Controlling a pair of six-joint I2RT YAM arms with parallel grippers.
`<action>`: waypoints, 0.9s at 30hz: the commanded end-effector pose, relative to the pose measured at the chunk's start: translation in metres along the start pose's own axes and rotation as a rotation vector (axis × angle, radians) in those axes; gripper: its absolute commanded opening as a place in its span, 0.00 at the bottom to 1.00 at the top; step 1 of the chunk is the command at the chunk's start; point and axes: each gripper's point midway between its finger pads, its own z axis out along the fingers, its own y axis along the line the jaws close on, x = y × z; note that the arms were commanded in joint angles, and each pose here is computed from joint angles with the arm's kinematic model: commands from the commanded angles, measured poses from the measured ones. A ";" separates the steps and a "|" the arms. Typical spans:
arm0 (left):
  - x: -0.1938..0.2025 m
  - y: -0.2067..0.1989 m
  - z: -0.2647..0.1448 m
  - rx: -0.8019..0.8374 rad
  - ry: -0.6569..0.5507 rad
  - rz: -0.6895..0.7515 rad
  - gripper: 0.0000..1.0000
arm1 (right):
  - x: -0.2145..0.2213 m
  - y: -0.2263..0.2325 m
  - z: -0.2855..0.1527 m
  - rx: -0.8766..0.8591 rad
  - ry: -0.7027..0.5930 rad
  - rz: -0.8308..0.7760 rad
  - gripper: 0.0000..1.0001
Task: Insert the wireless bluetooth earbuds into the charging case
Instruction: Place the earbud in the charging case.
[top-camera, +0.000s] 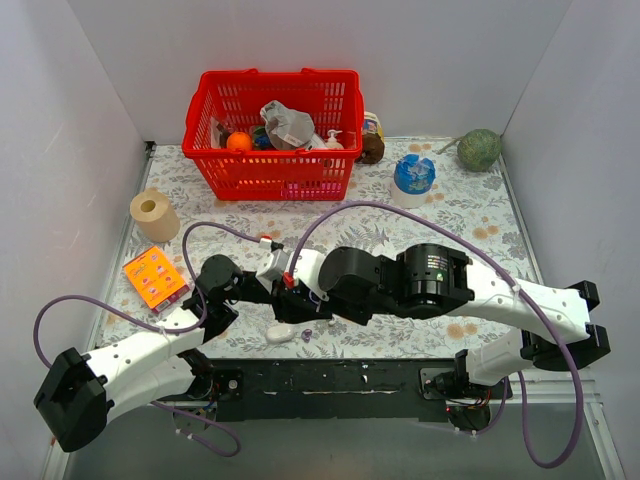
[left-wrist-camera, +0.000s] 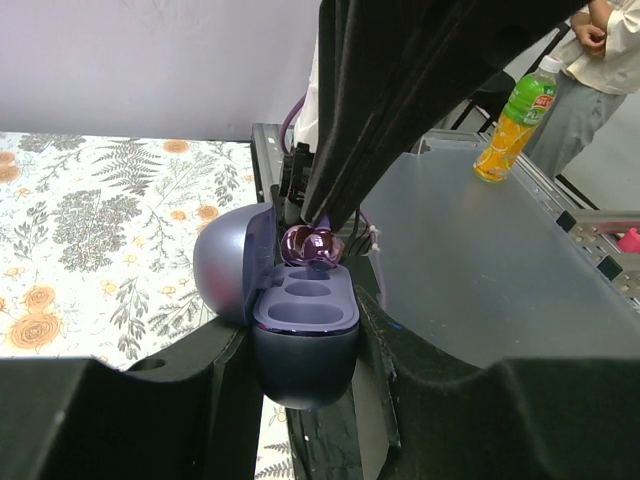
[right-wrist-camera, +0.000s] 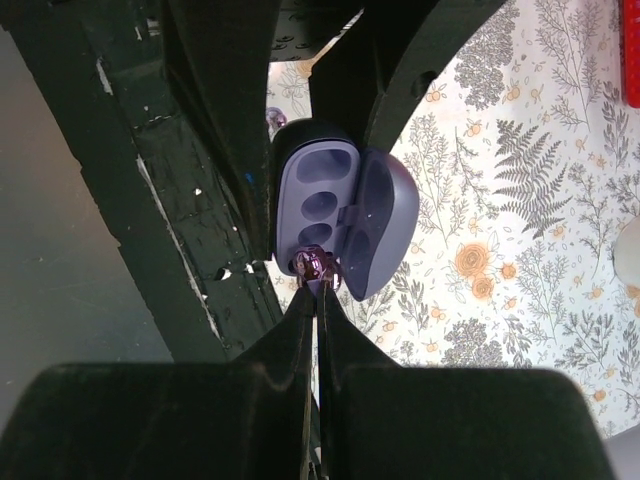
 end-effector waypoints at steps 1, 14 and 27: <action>-0.041 -0.013 0.005 0.054 -0.081 0.095 0.00 | 0.000 0.010 -0.004 -0.045 -0.016 -0.023 0.01; -0.038 -0.020 0.007 0.108 -0.061 0.055 0.00 | -0.012 0.003 -0.013 -0.005 -0.065 -0.017 0.01; -0.031 -0.016 0.001 0.057 -0.055 0.096 0.00 | -0.045 0.010 -0.044 -0.079 -0.167 0.061 0.01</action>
